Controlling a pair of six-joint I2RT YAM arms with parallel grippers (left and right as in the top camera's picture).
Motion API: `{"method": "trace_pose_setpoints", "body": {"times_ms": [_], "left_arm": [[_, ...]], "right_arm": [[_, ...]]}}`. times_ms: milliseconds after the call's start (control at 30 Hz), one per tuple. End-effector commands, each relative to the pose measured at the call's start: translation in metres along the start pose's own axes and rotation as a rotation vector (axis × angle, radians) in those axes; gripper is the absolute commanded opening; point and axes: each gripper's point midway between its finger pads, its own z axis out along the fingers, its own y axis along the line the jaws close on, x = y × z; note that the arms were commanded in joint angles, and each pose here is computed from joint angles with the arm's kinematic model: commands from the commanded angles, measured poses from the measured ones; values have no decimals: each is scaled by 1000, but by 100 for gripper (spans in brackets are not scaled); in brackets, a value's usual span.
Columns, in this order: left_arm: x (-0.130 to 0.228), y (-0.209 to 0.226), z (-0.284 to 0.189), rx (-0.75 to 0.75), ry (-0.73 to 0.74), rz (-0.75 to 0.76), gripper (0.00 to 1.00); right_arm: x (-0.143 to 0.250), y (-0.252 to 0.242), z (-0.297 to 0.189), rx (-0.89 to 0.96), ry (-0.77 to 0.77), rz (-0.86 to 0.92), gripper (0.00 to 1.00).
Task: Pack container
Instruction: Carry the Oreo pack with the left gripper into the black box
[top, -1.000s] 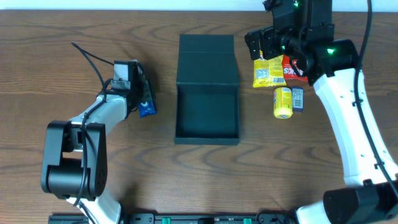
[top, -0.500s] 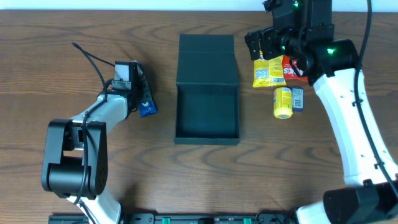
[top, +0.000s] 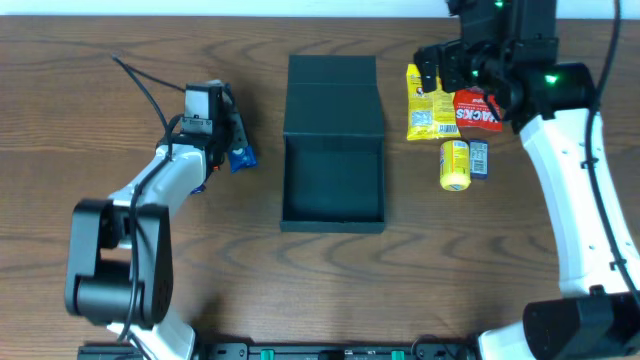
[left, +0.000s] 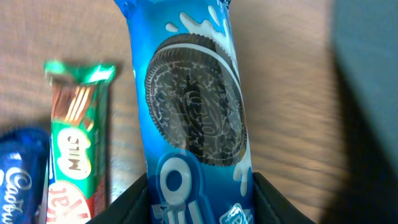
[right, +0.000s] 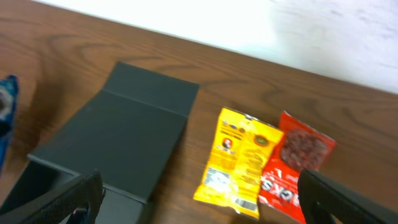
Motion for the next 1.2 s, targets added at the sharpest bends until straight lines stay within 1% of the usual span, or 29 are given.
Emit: {"method": "trace_pose_setpoints", "body": {"times_ms": [0,100,200,333,433,567,633,700,767,867,967,1033,1167], "left_arm": [[-37,-42,-37,109,-118,215,5],[-36,-88,-64,255,-168,474,6],[-31,-124,-90,353,-229,677,6],[-13,-170,-121,502,-312,983,6],[13,-192,-134,611,-310,1119,6],[38,-202,-136,653,-261,1196,6],[45,-207,-137,661,-270,1258,5],[47,-209,-136,632,-291,1335,6],[45,-205,-130,549,-304,1426,6],[41,-192,-120,376,-296,1593,5],[43,-182,-114,285,-277,1756,6],[45,-182,-111,288,-275,1800,5],[50,-183,-108,303,-267,1817,6]], "right_arm": [[0,-19,-9,31,-9,41,99],[-1,-37,-20,63,-27,64,99],[-2,-53,-29,95,-43,87,99],[-1,-77,-41,141,-59,121,99],[3,-94,-48,171,-60,147,99],[13,-106,-56,194,-35,176,99],[18,-109,-60,201,-21,184,99],[20,-110,-65,205,-15,191,99],[20,-109,-69,207,-21,190,99],[18,-108,-74,208,-30,188,99],[20,-105,-78,207,-25,190,99],[23,-103,-81,205,-13,193,99],[32,-100,-81,198,21,203,99]]}}
